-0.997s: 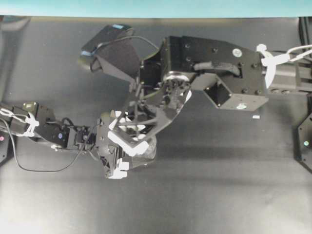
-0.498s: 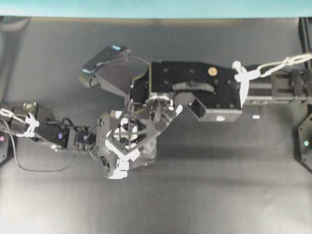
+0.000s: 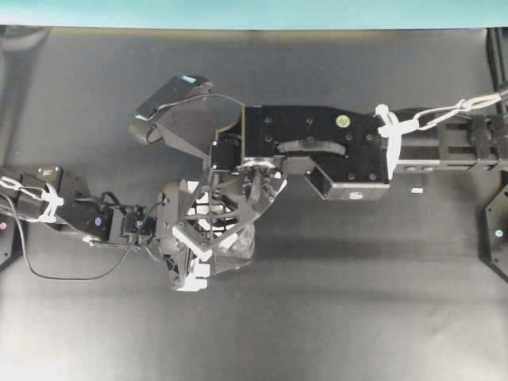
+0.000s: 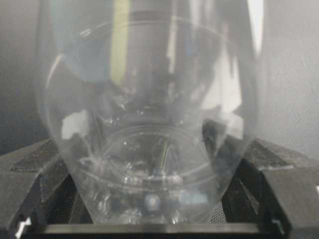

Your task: Open the bottle cap by holding the bottle with the left arm and twisting the cap with the right arm.

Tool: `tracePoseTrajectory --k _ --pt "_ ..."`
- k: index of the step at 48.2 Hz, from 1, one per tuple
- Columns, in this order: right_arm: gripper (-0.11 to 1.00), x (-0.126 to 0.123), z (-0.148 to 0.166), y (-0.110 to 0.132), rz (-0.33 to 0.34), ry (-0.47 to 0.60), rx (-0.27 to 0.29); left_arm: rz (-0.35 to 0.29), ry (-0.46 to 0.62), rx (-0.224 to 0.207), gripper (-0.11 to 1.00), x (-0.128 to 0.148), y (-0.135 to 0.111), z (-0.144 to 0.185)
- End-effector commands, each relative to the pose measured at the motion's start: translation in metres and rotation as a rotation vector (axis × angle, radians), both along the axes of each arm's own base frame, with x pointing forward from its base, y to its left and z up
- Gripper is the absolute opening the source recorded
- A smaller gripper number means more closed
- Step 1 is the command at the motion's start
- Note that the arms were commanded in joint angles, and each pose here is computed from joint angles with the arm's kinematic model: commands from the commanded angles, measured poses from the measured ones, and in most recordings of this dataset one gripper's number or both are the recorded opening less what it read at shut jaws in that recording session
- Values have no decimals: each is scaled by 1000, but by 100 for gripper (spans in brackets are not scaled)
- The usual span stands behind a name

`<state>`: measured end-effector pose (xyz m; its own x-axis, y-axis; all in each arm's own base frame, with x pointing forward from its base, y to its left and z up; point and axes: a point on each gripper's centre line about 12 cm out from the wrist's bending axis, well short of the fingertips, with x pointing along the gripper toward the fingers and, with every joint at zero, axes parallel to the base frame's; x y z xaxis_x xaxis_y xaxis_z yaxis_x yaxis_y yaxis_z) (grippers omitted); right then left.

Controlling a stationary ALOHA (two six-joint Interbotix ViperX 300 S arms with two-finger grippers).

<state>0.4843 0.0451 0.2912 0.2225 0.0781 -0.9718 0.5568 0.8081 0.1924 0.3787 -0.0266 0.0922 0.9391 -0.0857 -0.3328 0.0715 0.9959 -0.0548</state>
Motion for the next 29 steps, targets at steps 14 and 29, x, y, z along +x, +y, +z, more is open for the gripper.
tracePoseTrajectory --k 14,29 --pt "37 0 2 5 255 -23 -55 -8 -9 -2 81 1 -3 2" --pt "37 0 3 5 706 -64 -150 -8 -7 -2 81 1 -3 2"
